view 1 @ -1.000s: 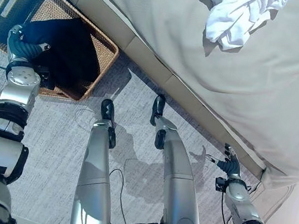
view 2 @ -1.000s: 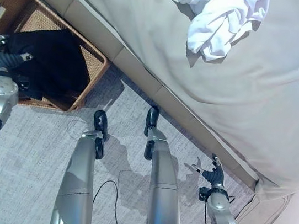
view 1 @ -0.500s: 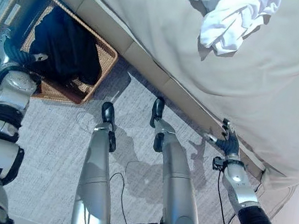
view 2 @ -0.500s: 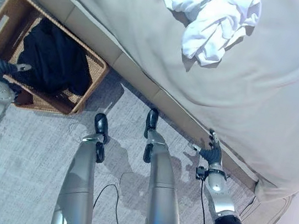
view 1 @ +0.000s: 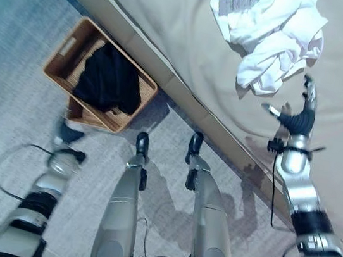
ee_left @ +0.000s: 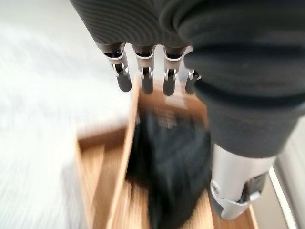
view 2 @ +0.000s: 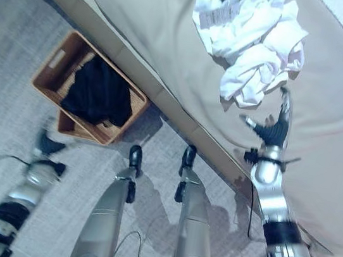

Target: Pick up clothes into the bucket

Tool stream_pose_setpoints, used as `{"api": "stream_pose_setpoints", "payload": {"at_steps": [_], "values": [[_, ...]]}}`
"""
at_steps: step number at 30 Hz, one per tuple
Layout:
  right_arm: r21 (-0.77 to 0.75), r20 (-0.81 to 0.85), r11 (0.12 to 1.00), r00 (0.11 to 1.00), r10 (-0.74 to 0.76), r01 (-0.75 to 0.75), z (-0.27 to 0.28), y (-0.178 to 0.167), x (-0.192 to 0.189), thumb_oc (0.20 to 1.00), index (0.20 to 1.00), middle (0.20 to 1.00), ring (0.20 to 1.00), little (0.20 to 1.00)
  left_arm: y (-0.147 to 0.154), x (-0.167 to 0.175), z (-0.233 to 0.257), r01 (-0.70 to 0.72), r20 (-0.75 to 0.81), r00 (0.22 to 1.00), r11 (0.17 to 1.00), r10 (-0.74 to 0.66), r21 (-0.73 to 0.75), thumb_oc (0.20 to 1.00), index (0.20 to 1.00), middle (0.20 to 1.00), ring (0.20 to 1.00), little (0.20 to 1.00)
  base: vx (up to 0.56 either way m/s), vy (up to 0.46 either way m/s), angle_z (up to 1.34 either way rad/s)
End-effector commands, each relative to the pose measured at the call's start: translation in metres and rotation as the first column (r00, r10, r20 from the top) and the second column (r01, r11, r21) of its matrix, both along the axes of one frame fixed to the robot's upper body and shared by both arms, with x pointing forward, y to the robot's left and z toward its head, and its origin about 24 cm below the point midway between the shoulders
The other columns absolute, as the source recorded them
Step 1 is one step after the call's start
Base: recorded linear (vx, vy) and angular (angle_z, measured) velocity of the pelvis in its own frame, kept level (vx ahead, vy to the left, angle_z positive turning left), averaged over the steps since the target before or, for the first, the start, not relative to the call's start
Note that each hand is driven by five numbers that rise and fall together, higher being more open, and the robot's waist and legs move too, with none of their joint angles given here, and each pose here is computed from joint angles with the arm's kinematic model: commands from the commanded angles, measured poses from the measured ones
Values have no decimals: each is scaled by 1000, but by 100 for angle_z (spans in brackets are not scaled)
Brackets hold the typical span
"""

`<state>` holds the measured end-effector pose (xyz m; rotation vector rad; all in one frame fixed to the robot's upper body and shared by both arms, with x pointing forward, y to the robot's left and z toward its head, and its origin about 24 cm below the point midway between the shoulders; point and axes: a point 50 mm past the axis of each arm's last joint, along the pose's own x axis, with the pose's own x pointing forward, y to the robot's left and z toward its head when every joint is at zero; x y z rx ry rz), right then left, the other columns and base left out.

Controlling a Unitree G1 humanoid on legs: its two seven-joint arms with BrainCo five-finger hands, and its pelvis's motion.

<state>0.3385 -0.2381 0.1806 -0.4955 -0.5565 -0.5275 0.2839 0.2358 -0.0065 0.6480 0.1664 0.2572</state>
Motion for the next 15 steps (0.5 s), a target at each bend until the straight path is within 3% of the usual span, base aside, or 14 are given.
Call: {"api": "stream_pose_setpoints", "payload": {"at_steps": [1,2,4,9,12,15], "values": [[-44,69,990,989,-133,136,24,-23,3,1000,1000,1000,1000,1000,-11,-12,-18,60,-57,997,998,-60,5,1000,1000,1000,1000,1000,39,-101,9],[-32,62,981,980,-191,193,39,-31,15,1000,1000,1000,1000,1000,-32,-20,-33,157,-120,980,988,-156,-6,1000,1000,1000,1000,1000,39,-101,13],[-20,48,967,967,-251,252,54,-42,24,1000,1000,1000,1000,1000,-46,-29,-43,230,-164,959,973,-231,-21,1000,1000,1000,1000,1000,34,-101,17],[53,-37,939,941,-338,339,81,-68,37,1000,1000,1000,1000,1000,-63,-41,-55,238,-197,944,960,-264,-144,1000,1000,1000,1000,1000,14,-100,17],[2,-161,903,892,-423,429,95,-94,36,1000,1000,1000,1000,1000,-75,-43,-56,198,-175,953,946,-248,-258,1000,1000,1000,1000,1000,-2,-135,16],[-52,-182,884,866,-466,464,106,-105,31,1000,1000,1000,1000,1000,-81,-42,-54,212,-164,950,933,-267,-291,1000,1000,1000,1000,1000,4,-117,25]]}}
